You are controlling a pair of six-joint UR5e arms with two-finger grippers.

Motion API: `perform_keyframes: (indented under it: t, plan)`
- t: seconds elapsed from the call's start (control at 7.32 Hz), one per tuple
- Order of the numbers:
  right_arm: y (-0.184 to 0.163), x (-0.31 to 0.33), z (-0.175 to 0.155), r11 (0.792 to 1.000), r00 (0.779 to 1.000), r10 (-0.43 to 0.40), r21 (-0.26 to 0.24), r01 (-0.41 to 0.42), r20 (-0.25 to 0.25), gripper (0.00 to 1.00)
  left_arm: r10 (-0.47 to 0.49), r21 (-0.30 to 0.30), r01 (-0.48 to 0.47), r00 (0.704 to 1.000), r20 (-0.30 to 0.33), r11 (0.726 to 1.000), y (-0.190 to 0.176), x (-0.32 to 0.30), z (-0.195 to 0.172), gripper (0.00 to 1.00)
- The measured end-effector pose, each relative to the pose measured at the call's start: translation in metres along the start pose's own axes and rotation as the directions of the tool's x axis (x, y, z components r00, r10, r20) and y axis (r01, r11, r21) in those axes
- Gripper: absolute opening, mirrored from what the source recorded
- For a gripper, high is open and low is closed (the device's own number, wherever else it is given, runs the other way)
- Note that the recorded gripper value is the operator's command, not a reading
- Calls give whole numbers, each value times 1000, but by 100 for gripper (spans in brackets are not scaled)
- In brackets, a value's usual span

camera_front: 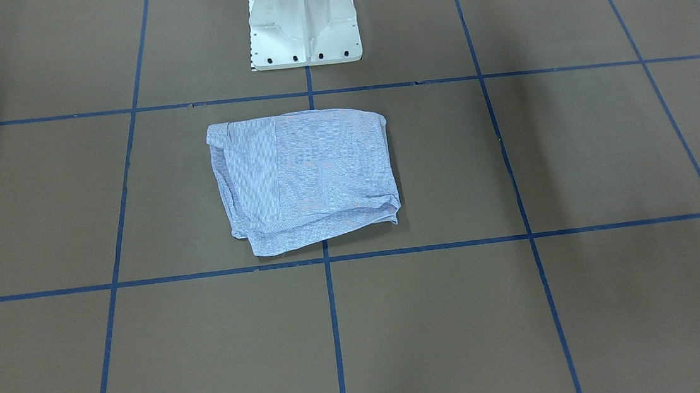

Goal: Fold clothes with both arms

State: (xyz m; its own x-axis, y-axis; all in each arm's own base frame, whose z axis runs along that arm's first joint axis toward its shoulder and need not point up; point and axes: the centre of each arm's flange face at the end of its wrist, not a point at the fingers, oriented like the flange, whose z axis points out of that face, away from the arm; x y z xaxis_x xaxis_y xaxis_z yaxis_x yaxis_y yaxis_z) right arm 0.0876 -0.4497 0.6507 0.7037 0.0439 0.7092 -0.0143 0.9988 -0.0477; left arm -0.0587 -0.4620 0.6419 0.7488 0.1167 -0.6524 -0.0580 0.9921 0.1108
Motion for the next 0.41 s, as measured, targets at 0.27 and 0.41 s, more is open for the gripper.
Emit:
perform_keyframes:
  t: [0.27, 0.41]
  plan:
    - [0, 0, 0, 1000, 1000, -1, 0, 1, 0, 100, 0, 1, 0, 1000, 0, 1000, -1, 0, 0, 100]
    - [0, 0, 0, 1000, 1000, -1, 1, 1, 0, 100, -1, 1, 1, 1000, 0, 1000, -1, 0, -1, 100]
